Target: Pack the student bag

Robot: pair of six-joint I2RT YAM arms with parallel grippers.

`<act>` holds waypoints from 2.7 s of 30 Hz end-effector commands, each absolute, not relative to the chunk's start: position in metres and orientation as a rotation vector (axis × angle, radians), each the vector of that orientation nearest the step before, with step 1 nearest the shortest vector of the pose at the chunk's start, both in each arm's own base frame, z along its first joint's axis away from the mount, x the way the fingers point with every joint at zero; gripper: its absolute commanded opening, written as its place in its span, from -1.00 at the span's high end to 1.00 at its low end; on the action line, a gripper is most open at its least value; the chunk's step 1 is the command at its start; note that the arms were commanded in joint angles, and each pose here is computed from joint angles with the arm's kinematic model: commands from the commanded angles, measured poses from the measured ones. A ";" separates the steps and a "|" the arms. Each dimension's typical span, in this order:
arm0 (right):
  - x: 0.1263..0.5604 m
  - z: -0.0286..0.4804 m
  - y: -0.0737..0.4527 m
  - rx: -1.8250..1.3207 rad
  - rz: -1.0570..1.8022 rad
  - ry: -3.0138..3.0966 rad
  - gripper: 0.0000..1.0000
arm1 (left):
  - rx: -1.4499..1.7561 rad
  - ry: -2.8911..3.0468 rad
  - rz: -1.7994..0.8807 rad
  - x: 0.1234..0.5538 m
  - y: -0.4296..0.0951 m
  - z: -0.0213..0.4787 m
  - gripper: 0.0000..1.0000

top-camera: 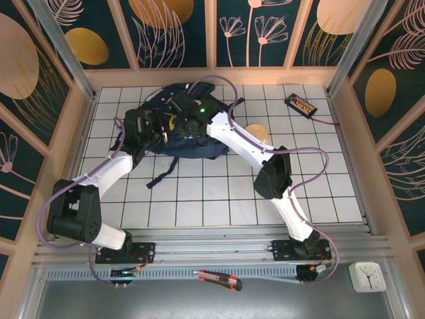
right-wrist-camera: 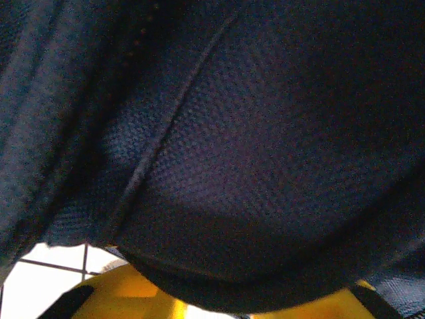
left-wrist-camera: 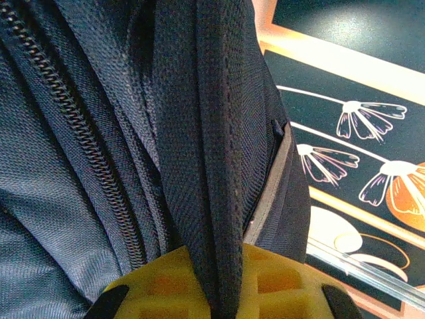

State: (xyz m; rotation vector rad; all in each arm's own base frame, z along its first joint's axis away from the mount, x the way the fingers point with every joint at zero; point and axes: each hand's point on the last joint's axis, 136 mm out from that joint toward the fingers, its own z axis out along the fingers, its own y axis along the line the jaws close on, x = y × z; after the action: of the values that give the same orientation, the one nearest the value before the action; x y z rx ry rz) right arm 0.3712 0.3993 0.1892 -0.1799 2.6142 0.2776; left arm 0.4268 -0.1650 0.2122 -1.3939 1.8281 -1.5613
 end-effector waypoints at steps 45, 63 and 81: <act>0.366 0.205 0.323 -0.410 0.848 2.682 -0.05 | -1.047 1.886 -1.447 0.405 -0.144 0.249 1.00; 0.344 0.196 0.409 -0.152 0.406 2.641 -0.51 | -1.025 1.862 -1.497 0.414 -0.153 0.266 1.00; 0.343 0.173 0.401 -0.214 0.157 2.651 -0.05 | -1.020 1.842 -1.523 0.420 -0.158 0.274 1.00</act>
State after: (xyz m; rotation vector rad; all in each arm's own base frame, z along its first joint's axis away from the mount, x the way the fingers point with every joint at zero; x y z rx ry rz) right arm 0.3445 0.4141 0.1808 -0.1970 2.6495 0.2969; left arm 0.4034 -0.1511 0.2063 -1.2027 2.0066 -1.3983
